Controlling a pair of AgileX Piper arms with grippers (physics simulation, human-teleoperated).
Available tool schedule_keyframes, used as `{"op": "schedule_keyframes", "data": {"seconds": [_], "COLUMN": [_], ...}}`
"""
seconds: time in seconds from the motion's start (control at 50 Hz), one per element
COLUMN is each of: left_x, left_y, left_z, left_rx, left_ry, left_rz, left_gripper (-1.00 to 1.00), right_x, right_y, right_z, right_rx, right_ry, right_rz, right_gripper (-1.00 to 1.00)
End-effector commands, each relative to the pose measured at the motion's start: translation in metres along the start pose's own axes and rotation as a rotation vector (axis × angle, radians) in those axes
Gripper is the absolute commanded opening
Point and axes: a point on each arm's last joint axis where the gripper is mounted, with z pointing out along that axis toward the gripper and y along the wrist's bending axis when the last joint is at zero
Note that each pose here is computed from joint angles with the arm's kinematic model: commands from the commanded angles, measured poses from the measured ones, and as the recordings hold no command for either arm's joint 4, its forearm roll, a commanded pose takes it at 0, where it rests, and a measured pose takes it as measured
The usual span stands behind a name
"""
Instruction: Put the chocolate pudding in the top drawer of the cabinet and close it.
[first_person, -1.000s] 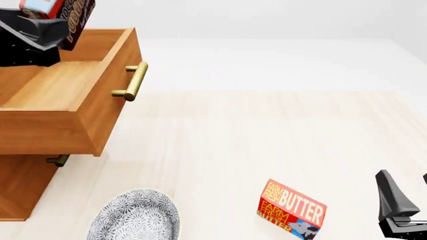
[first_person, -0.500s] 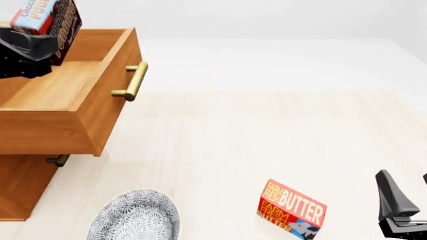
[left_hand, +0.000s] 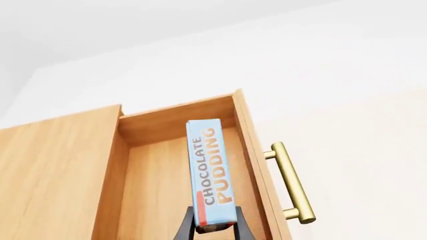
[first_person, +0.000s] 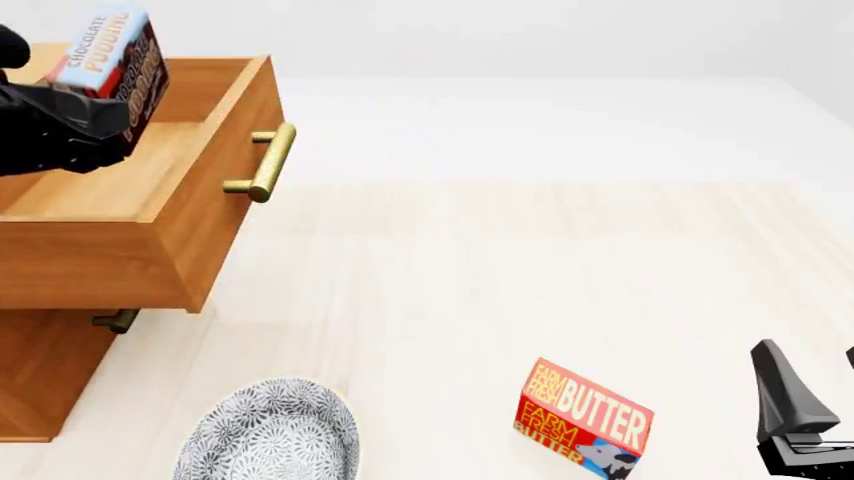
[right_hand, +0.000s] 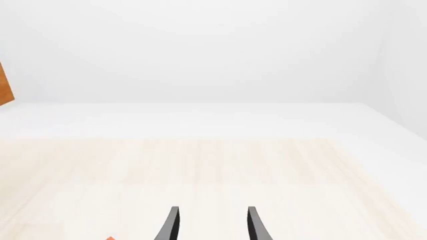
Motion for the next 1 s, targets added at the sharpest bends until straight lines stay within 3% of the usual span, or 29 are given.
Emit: {"op": "schedule_keyframes", "data": {"seconds": [0.02,0.72,1.0], "left_x": [0.005,0.006,0.023], "left_y": [0.005,0.020,0.029], "left_z": [0.006,0.048,0.064], "left_rx": [-0.023,-0.069,-0.104], "left_ry": [0.024,0.060,0.095], "left_rz": [0.008,-0.045,-0.063], "left_gripper": [-1.00,-1.00,-1.00], "right_x": [0.000,0.000,0.000], "right_y": [0.000,0.000,0.000], "right_z": [0.000,0.000,0.000], "right_rx": [0.000,0.000,0.000], "right_ry": [0.000,0.000,0.000], "right_rz": [0.000,0.000,0.000], "right_gripper": [1.00,1.00,1.00]}}
